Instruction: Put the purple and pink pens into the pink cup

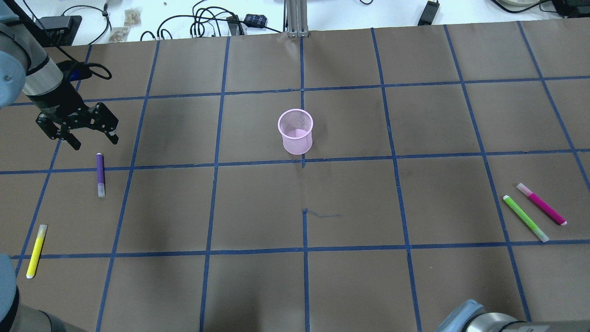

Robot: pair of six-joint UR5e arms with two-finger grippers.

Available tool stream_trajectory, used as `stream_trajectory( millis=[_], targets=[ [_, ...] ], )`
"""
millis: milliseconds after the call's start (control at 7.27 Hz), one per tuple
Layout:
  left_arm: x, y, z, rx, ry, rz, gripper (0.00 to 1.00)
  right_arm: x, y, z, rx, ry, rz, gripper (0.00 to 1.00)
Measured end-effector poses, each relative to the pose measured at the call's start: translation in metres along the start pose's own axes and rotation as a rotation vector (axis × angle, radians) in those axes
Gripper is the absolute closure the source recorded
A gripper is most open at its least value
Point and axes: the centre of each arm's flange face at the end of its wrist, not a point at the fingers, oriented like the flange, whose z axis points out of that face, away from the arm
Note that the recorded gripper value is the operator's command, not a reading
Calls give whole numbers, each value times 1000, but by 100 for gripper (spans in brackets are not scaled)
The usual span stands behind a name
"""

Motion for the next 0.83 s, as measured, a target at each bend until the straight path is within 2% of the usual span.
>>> stream_trajectory(
  millis=[138, 275, 413, 550, 688, 826],
  targets=[
    [-21, -14, 25, -26, 6, 0, 0, -7, 34, 31, 98, 8, -24, 17],
    [-37, -27, 42, -34, 9, -4, 0, -16, 69, 53, 202, 20, -10, 17],
    [-53, -40, 55, -25, 6, -7, 0, -22, 95, 71, 282, 27, -12, 17],
    [-65, -53, 69, -14, 0, -1, 0, -24, 110, 95, 353, 24, -39, 17],
    [-73, -64, 77, -4, -12, 3, 0, -22, 117, 116, 409, 23, -19, 17],
    [-79, -73, 81, 3, -20, 4, 0, -19, 121, 132, 441, 28, 28, 17]
  ],
)
